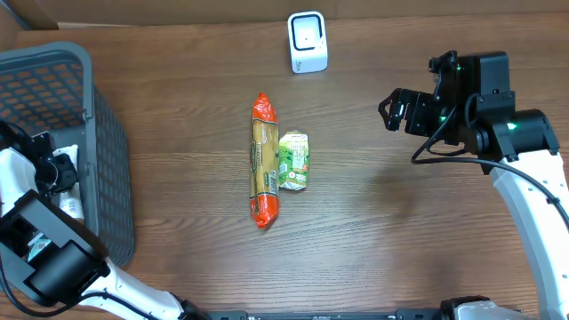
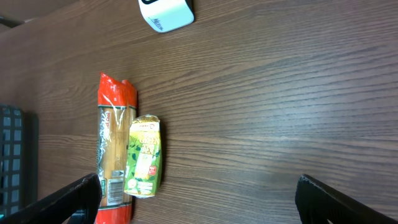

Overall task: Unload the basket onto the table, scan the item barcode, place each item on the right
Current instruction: 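Reach the left gripper into the basket and grasp the white conditioner tube, then place the conditioner tube left of the spaghetti, then withdraw left gripper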

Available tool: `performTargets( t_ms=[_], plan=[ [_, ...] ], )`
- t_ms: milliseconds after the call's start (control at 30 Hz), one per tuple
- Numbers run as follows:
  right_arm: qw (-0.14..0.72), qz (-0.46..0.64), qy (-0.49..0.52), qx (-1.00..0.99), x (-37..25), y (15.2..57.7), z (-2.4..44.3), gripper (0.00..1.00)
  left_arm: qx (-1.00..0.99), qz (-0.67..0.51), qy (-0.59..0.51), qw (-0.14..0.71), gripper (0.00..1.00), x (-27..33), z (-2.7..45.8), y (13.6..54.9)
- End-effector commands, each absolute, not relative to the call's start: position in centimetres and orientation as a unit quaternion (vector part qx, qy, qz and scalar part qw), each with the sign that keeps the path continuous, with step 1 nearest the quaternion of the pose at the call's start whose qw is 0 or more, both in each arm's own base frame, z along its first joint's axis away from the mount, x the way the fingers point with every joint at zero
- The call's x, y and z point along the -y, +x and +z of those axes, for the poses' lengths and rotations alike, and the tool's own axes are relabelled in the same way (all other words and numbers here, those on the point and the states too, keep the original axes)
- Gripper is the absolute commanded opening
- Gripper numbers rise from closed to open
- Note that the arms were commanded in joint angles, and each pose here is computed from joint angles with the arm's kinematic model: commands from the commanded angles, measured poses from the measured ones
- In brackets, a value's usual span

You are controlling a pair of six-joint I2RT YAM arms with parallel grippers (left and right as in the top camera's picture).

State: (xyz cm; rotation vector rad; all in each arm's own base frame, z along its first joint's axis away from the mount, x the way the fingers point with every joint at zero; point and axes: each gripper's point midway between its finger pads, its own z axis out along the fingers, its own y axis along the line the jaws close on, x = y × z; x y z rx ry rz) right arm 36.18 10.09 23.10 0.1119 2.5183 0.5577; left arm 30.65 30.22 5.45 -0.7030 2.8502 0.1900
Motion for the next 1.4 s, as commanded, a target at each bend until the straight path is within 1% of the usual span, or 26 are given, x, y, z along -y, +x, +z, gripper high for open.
performTargets(
  t_ms=[0, 167, 333, 433, 500, 533, 667, 700, 733, 833, 867, 967, 1100, 1267, 1367],
  plan=[
    [0.285, 0.206, 0.040, -0.935, -10.2, 36.4, 23.6, 1.00, -0.946, 0.056, -0.283, 0.150, 0.04, -31.3, 9.8, 33.2],
    [0.285, 0.206, 0.040, -0.935, -10.2, 36.4, 23.6, 1.00, -0.923, 0.074, -0.307, 0.221, 0.04, -32.1, 19.2, 35.1],
    [0.287, 0.206, 0.039, -0.935, -10.2, 36.5, 23.7, 1.00, -0.899, 0.081, -0.303, 0.307, 0.04, -30.0, 29.0, 36.4],
    [0.288, 0.206, 0.039, -0.934, -10.2, 36.6, 23.7, 1.00, -0.885, 0.067, -0.279, 0.366, 0.04, -26.5, 34.8, 37.1],
    [0.288, 0.206, 0.039, -0.934, -10.2, 36.6, 23.7, 1.00, -0.881, 0.054, -0.258, 0.393, 0.04, -24.0, 37.4, 37.3],
    [0.287, 0.206, 0.039, -0.935, -10.2, 36.5, 23.7, 1.00, -0.881, 0.037, -0.236, 0.408, 0.04, -21.8, 38.9, 37.4],
    [0.286, 0.206, 0.039, -0.935, -10.2, 36.5, 23.6, 1.00, -0.886, -0.073, -0.153, 0.432, 0.04, -13.1, 41.2, 38.4],
    [0.286, 0.206, 0.039, -0.935, -10.2, 36.5, 23.6, 1.00, -0.887, -0.100, -0.140, 0.428, 0.04, -11.3, 41.2, 38.6],
    [0.286, 0.206, 0.039, -0.935, -10.2, 36.5, 23.7, 1.00, -0.897, -0.143, -0.113, 0.402, 0.04, -7.3, 40.4, 39.0],
    [0.287, 0.206, 0.039, -0.935, -10.2, 36.5, 23.7, 1.00, -0.921, -0.157, -0.089, 0.345, 0.04, -3.2, 37.4, 39.6],
    [0.287, 0.206, 0.039, -0.935, -10.2, 36.5, 23.7, 1.00, -0.931, -0.153, -0.099, 0.316, 0.04, -2.1, 35.8, 39.7],
    [0.287, 0.206, 0.039, -0.935, -10.2, 36.5, 23.7, 1.00, -0.955, -0.121, -0.139, 0.234, 0.04, -0.1, 30.6, 39.9],
    [0.288, 0.206, 0.039, -0.935, -10.2, 36.6, 23.7, 1.00, -0.976, -0.072, -0.139, 0.149, 0.04, 2.6, 23.6, 40.0],
    [0.288, 0.206, 0.039, -0.934, -10.2, 36.6, 23.7, 1.00, -0.987, -0.027, -0.130, 0.089, 0.04, 4.7, 15.6, 39.8],
    [0.290, 0.207, 0.038, -0.934, -10.2, 36.6, 23.8, 1.00, -0.989, -0.021, -0.126, 0.068, 0.04, 5.8, 11.8, 39.4]
  ],
)
